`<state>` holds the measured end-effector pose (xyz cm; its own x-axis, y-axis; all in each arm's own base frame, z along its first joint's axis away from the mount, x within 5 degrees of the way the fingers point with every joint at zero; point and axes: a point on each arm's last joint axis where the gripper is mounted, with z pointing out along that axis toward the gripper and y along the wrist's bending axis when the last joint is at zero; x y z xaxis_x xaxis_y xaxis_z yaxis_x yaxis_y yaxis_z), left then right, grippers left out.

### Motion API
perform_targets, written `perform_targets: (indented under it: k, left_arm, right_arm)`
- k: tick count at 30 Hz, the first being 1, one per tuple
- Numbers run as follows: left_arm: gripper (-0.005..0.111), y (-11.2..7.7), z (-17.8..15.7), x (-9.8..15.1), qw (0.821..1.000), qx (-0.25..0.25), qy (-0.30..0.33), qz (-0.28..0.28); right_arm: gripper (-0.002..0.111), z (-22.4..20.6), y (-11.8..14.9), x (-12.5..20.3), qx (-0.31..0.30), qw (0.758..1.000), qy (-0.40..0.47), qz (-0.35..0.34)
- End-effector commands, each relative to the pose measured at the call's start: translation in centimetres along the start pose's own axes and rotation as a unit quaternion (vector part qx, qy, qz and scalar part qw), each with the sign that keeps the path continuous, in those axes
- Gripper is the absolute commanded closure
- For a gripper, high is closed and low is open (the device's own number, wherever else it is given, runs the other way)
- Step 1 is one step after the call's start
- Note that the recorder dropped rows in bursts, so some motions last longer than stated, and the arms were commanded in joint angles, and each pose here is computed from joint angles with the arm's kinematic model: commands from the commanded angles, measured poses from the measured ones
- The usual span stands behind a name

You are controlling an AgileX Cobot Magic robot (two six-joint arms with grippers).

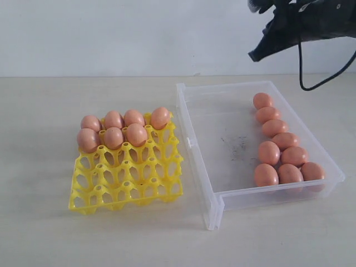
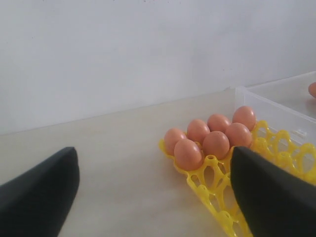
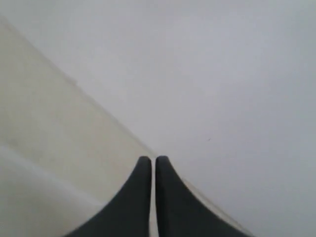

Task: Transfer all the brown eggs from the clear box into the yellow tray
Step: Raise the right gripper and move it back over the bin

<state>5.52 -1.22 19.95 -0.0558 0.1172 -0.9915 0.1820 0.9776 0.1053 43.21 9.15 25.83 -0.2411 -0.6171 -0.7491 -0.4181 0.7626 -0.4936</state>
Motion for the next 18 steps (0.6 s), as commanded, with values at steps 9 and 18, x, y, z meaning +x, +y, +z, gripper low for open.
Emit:
perform_targets:
  k: [9, 18]
  left_arm:
    - [0.029, -0.1, 0.0, 0.1, 1.000, 0.004, -0.001, -0.007]
    - [0.029, -0.1, 0.0, 0.1, 1.000, 0.004, -0.001, -0.007]
  right_arm:
    - [0.109, -2.2, 2.9, -6.8, -0.094, 0.937, -0.329, 0.063]
    - [0.108, 0.4, 0.4, -0.4, 0.016, 0.989, 0.053, 0.137]
